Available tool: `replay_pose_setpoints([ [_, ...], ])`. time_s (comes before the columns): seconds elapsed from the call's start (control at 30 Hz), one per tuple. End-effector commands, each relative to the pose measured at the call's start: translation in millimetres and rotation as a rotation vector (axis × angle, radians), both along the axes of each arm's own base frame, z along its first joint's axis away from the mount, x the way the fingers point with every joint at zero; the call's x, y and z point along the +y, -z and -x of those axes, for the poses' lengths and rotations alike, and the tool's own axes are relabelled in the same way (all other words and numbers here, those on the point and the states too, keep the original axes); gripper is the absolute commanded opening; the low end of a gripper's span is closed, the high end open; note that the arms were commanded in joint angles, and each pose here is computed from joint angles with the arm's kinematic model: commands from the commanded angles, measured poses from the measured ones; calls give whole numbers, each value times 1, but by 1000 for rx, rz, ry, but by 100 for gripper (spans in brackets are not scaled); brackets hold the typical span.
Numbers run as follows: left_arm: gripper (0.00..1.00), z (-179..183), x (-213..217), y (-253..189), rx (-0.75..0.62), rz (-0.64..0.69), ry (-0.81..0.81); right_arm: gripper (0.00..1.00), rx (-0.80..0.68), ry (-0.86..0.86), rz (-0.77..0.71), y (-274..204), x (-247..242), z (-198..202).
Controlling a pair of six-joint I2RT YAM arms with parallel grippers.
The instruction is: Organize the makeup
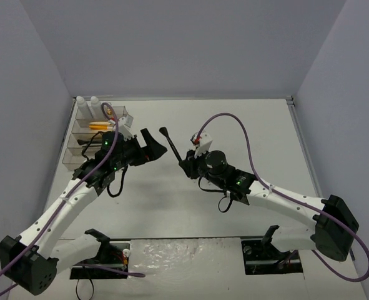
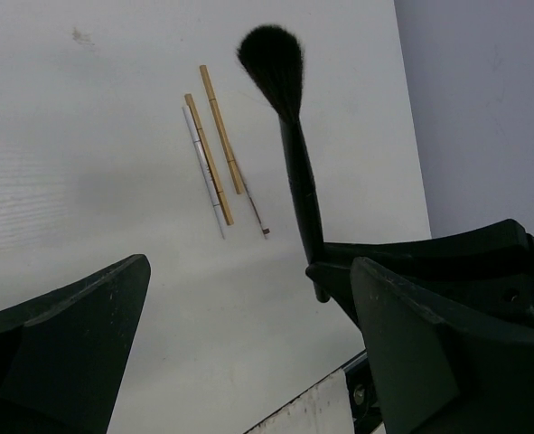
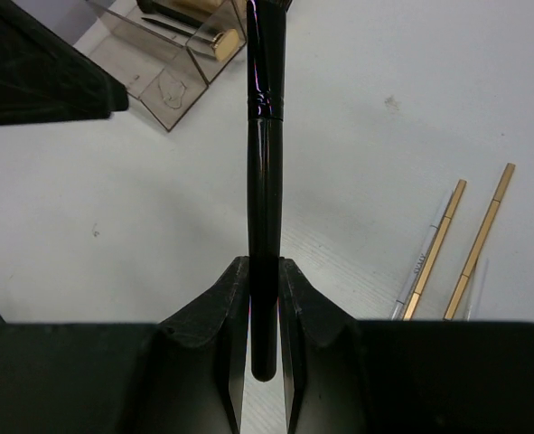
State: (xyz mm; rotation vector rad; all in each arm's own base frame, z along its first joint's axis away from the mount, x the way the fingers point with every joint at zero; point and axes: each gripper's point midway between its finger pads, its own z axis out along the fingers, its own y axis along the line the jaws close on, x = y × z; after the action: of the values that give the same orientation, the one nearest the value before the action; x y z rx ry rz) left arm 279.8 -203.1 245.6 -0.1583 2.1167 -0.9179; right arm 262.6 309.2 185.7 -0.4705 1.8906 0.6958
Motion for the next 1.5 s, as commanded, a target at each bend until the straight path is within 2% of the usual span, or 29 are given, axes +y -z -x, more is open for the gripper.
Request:
replay_pose_setpoints([
  [0.0,89,-24,-26,-46,-123,66,-45,0,-109,-45,-125,-46,14,6],
  [0.23,80,-30,-46,-45,-103,90,-53,0,-124,-52,-126,-48,15,10],
  [0.43,49,-35,-54,-42,-72,96,-94,0,-124,-44,-115,-43,15,10],
  [0.6,41,-37,-61,-35,-38,110,-92,0,-128,-37,-108,-42,14,9],
  [0.97,3,-37,-62,-26,-2,117,-112,2,-136,-18,-93,-39,9,8],
  [1.03,0,-37,-62,-25,4,122,-116,7,-136,-15,-90,-38,9,7],
  [1.1,0,-37,-62,-24,8,123,-119,24,-137,-11,-89,-39,8,7],
  [1.17,0,-39,-60,-23,8,120,-131,43,-135,2,-77,-37,6,5],
  [1.2,0,-41,-58,-23,4,115,-141,60,-130,7,-66,-34,5,5],
  [1.33,0,-52,-43,-20,7,103,-186,85,-123,51,-19,-27,-6,1],
  [1.4,0,-64,-22,-17,15,98,-240,92,-128,85,6,-24,-14,-3],
  [1.47,0,-71,-7,-17,20,107,-268,95,-122,104,37,-20,-22,-5],
])
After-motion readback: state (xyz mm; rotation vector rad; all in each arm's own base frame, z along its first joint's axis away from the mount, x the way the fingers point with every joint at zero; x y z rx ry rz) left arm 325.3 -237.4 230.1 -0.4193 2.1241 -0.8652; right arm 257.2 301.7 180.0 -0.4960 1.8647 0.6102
